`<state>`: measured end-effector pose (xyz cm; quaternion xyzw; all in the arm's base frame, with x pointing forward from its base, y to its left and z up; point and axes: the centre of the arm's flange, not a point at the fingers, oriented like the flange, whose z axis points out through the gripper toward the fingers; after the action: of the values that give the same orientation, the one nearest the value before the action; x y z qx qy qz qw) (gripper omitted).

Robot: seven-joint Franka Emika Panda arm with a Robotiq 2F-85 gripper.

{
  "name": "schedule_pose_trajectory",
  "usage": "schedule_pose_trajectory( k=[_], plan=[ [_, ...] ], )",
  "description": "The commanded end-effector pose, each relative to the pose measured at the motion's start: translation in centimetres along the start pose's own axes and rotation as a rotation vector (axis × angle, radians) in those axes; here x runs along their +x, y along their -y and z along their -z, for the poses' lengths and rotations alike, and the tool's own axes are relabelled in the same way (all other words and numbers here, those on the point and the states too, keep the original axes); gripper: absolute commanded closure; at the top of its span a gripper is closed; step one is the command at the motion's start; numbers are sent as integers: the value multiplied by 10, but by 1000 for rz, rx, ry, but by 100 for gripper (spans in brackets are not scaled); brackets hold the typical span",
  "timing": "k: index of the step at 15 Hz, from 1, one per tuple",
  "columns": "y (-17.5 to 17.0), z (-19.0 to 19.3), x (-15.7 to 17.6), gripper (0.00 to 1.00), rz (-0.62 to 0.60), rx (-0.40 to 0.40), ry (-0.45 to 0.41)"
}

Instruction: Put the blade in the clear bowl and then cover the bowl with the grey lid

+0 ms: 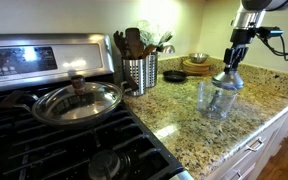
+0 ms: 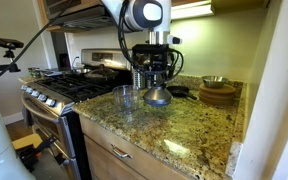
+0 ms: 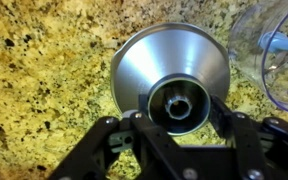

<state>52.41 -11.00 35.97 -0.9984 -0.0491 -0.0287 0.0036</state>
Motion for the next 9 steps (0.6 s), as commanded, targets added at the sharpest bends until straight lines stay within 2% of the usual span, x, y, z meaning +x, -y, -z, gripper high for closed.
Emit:
schedule_pose_trajectory(
  k=[1, 9],
  plan=[
    [12, 36, -19, 65, -20, -44, -2],
    [49, 94, -28, 65, 10, -121, -20]
  ],
)
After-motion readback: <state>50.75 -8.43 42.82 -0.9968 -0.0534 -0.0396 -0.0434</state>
